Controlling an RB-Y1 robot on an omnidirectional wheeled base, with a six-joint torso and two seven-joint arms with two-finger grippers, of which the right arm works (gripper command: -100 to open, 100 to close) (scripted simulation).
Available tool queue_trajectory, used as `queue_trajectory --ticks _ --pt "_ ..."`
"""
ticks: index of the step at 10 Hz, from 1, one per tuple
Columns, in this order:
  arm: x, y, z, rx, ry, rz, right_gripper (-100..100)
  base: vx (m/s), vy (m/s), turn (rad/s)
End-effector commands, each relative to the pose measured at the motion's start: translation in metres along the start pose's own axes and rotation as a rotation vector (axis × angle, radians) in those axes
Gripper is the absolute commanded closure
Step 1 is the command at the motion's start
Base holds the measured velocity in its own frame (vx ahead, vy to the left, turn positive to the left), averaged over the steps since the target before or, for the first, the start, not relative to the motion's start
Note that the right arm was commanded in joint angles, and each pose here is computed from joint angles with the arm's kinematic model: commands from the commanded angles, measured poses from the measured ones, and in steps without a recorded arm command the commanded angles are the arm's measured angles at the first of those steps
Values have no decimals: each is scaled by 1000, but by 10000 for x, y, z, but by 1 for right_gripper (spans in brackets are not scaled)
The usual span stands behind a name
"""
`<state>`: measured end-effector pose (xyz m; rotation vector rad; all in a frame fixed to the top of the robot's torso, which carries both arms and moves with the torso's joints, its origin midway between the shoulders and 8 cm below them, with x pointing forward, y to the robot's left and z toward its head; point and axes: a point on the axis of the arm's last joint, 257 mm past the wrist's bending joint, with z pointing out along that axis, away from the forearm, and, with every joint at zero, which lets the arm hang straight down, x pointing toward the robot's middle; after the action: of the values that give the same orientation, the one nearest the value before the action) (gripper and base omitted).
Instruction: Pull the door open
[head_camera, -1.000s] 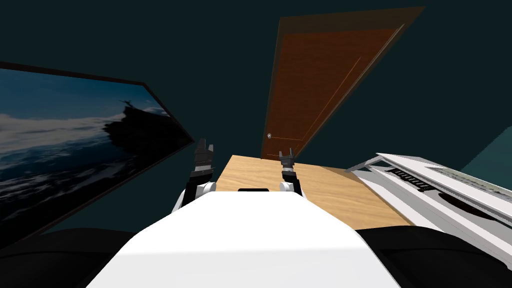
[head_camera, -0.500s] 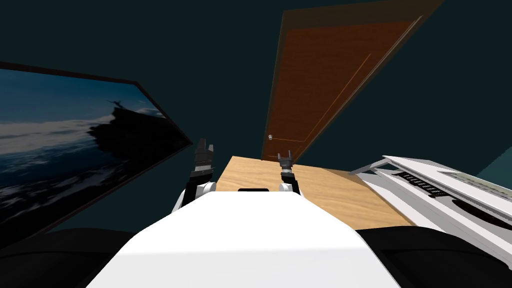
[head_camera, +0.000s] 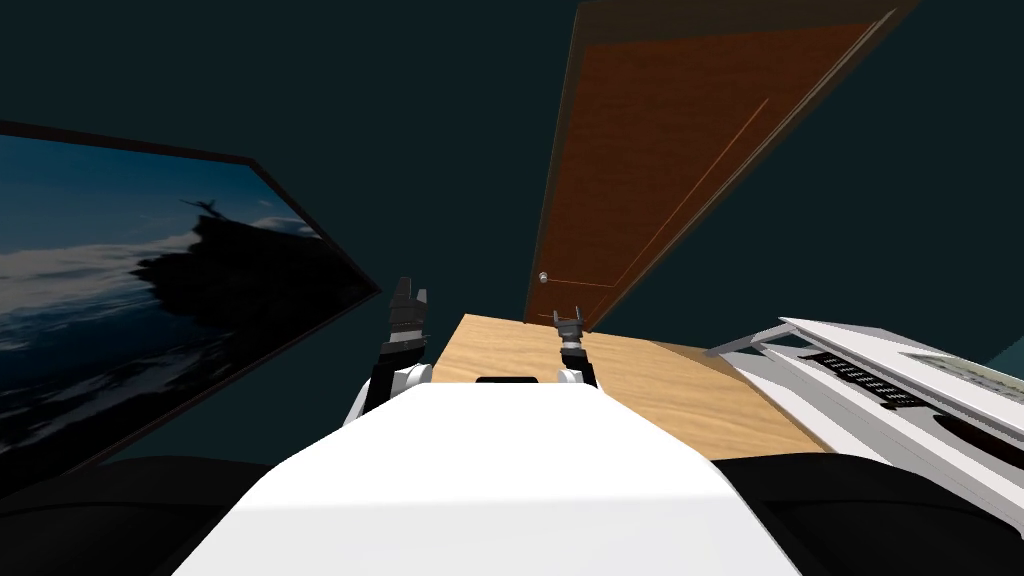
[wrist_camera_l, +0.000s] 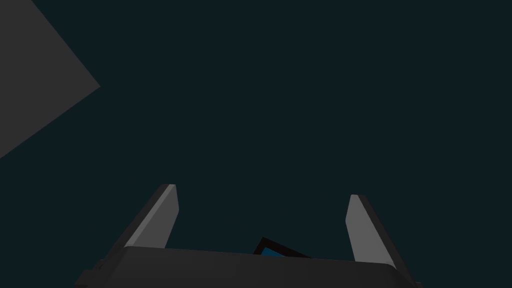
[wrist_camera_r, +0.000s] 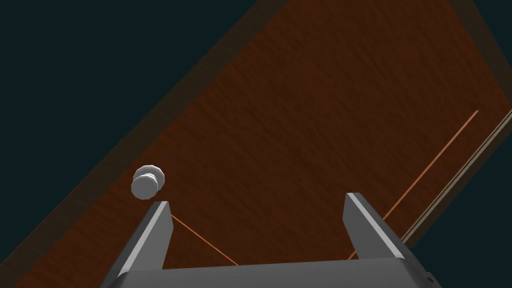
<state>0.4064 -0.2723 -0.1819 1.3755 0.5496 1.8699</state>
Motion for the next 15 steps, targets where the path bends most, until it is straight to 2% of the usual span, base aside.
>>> queue_trajectory --ticks 1,8,15 --pt "-91 -66 -35 11 -11 47 -100 100 -6 17" --pt "-458 -324 -215 53 -70 233 -100 102 12 17" --pt "-837 -515 -425 77 -139 403 -100 99 4 17"
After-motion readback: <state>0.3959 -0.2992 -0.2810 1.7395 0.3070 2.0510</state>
